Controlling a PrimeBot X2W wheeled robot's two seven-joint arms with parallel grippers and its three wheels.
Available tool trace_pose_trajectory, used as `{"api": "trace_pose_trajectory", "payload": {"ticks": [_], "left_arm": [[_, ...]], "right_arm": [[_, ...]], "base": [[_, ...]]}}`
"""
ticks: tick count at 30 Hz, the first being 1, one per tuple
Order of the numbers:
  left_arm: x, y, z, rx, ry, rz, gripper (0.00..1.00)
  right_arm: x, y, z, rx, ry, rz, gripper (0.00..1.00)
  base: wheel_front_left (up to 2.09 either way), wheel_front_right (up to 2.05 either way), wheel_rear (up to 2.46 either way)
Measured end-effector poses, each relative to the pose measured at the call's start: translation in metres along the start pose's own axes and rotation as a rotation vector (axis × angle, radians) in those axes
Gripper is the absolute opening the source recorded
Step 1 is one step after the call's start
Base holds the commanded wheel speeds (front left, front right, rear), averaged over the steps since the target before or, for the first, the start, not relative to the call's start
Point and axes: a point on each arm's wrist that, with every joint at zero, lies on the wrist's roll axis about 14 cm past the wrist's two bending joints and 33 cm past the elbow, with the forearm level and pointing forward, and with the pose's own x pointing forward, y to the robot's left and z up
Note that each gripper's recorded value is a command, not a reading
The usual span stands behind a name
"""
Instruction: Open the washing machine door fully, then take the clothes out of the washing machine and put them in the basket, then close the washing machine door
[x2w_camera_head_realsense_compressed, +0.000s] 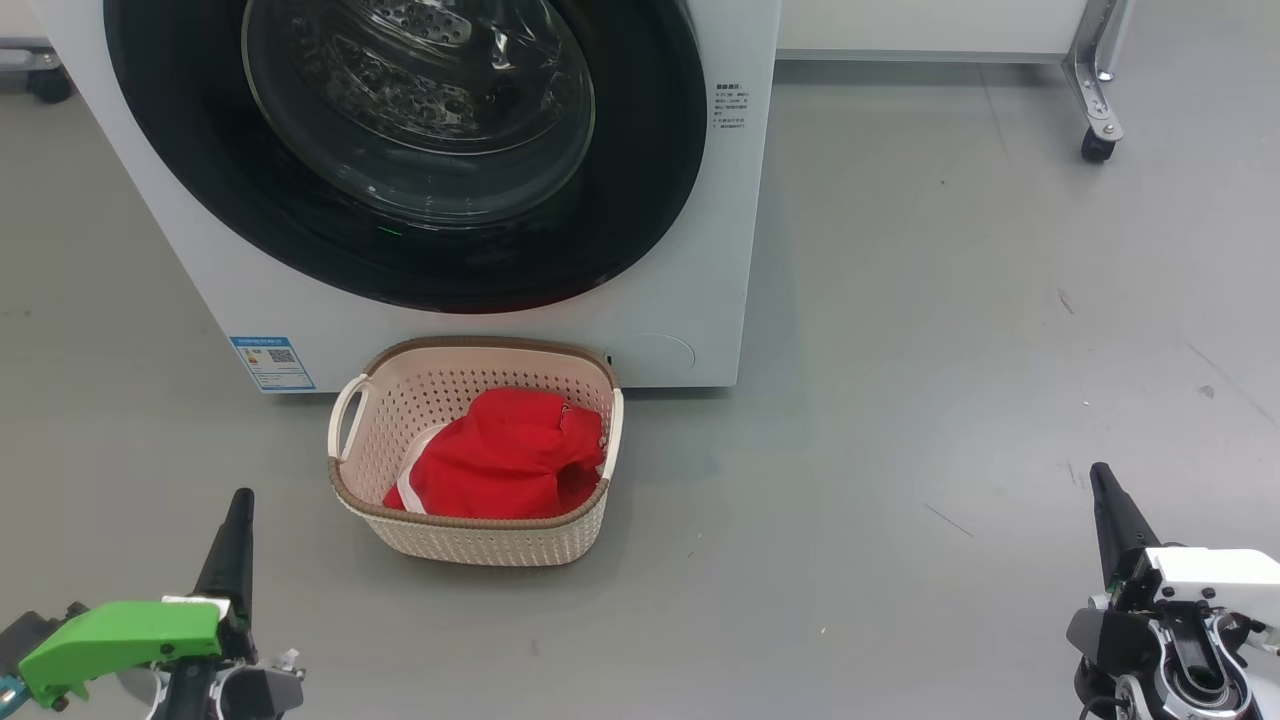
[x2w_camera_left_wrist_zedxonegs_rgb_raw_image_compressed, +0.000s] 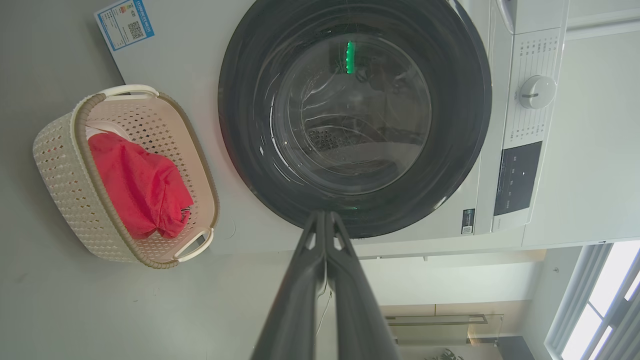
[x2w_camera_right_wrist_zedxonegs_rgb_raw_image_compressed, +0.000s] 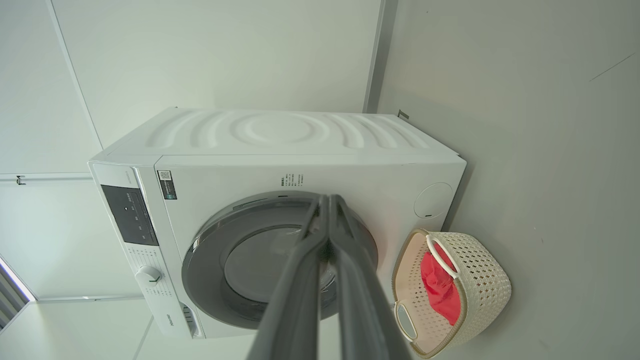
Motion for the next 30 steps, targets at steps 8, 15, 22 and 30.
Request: {"api": "trace_pose_trajectory", "payload": {"ticks": [8, 15, 22, 30], "left_arm": [[0.0, -0.0005, 0.0003, 0.0, -0.001, -0.001, 0.0], [0.0, -0.0007, 0.0005, 0.0, -0.001, -0.002, 0.0], [0.0001, -0.0009, 0.0007, 0.0, -0.002, -0.003, 0.0], [0.0, -0.0009, 0.0008, 0.0, -0.002, -0.003, 0.0]], "right_arm": [[0.0, 0.0, 0.0001, 0.0, 0.0, 0.0, 0.0], [0.0, 0.0, 0.0001, 0.0, 0.0, 0.0, 0.0], [0.0, 0.0, 0.0001, 0.0, 0.0, 0.0, 0.0], [0.0, 0.0, 0.0001, 0.0, 0.0, 0.0, 0.0]], "base": [[0.0, 0.0, 0.0], [0.0, 0.0, 0.0], [0.0, 0.0, 0.0], [0.0, 0.0, 0.0]]}}
